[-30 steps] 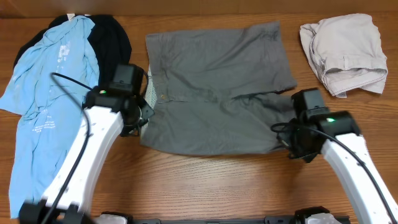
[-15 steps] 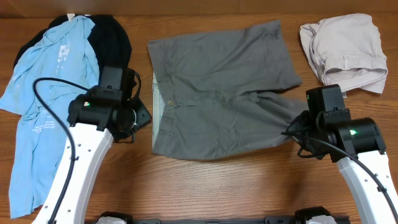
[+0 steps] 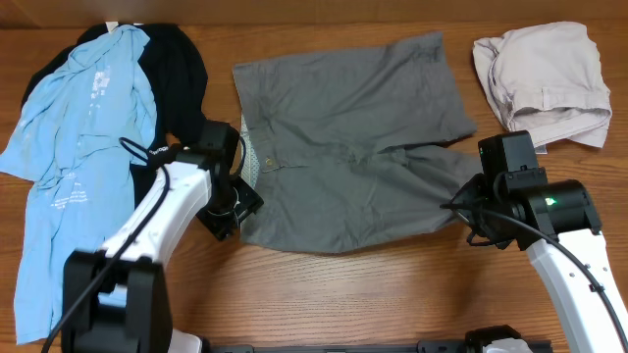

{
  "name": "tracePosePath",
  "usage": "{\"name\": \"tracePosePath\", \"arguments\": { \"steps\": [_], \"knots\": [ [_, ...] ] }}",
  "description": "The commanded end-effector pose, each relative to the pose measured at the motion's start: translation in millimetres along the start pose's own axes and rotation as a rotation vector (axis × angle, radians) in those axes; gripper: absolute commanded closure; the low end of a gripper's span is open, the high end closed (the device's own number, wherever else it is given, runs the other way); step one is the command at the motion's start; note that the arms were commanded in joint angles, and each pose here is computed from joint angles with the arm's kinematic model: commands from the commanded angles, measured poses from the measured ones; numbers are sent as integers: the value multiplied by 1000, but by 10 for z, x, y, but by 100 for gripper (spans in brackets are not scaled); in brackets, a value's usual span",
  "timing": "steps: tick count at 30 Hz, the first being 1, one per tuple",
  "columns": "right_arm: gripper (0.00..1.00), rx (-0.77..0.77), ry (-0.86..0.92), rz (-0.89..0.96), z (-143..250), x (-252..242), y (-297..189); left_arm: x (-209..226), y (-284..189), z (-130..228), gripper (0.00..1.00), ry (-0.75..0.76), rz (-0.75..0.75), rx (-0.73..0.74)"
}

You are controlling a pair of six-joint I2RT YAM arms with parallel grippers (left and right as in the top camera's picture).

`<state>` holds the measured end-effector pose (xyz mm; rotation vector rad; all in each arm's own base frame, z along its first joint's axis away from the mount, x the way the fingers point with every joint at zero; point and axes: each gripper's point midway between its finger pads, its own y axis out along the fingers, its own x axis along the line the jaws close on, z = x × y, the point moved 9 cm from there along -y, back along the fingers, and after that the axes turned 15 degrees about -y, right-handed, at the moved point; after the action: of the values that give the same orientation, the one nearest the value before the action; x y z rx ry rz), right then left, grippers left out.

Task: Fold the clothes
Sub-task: 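Lift the bottom hem with both grippers and fold it up onto the waistband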

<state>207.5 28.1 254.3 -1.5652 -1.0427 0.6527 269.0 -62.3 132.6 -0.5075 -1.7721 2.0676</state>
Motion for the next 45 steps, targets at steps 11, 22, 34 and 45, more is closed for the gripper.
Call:
{"name": "tracePosePath", "arguments": {
  "steps": [11, 22, 34, 45],
  "knots": [
    [93, -13, -2, 13, -12, -6, 4, -106, 708, 71, 38, -57, -157, 108],
    [93, -3, -3, 20, -22, 4, 34, -202, 816, 114, 96, 41, -119, 119],
    [96, -3, -3, 19, 46, -56, -68, -247, -66, -14, 96, 211, -16, 25],
    [96, 7, -2, -28, 353, -273, -398, 308, -1202, 310, 96, 309, 180, -123]
  ]
}}
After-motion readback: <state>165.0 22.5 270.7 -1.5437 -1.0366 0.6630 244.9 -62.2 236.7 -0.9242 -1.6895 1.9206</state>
